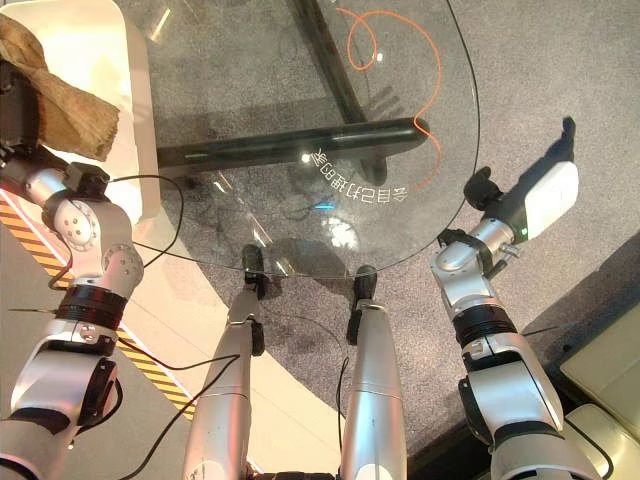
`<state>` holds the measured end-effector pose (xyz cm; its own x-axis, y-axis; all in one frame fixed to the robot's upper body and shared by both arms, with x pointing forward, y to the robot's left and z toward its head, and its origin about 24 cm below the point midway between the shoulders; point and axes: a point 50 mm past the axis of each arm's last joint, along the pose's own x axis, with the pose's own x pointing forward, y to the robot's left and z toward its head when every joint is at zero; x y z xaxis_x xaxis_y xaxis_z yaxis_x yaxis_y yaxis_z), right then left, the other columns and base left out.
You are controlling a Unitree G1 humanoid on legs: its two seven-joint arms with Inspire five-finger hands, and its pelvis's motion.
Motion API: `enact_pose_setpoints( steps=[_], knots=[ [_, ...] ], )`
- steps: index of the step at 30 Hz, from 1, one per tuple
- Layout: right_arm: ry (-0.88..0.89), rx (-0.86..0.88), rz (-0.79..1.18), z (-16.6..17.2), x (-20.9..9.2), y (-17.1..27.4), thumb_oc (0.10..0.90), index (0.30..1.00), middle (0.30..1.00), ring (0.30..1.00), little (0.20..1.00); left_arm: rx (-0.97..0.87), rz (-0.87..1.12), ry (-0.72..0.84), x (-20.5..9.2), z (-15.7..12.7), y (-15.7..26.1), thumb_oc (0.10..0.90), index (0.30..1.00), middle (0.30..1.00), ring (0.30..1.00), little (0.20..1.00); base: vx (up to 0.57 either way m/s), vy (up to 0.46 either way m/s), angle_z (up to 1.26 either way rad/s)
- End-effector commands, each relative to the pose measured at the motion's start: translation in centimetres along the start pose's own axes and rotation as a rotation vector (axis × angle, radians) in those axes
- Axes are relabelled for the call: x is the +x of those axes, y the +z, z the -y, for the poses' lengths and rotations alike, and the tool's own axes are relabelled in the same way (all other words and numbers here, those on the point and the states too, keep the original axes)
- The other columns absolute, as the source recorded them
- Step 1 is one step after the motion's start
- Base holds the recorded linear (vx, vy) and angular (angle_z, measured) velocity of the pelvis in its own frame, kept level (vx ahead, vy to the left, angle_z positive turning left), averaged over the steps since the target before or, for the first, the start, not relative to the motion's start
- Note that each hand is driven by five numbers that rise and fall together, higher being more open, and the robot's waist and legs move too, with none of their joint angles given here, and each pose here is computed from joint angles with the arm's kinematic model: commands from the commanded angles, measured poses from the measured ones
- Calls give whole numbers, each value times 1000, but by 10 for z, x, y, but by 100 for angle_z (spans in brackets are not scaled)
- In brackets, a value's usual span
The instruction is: Wipe the table with a cloth and put it in the basket.
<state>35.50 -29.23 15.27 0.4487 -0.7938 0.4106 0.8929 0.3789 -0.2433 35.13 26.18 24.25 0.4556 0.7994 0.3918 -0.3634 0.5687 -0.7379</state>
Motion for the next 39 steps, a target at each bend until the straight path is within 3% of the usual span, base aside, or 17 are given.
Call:
enact_pose_setpoints(
  steps=[1,17,29,39],
  knots=[
    [-133,10,-40,29,28,-13,800,900,900,900,900,-112,300,1,41,21,67,100,300,300,300,200,0,0,0],
    [87,-179,-275,36,-1,-91,800,900,900,900,900,356,301,104,67,18,59,100,300,300,300,200,0,0,0],
    [137,-249,-326,37,-14,-107,800,900,900,900,900,672,286,128,82,1,55,100,300,300,300,200,0,0,0],
    [145,-247,-305,33,-16,-104,800,900,900,900,900,886,152,202,90,-26,45,100,300,300,300,200,0,0,0]
  ],
)
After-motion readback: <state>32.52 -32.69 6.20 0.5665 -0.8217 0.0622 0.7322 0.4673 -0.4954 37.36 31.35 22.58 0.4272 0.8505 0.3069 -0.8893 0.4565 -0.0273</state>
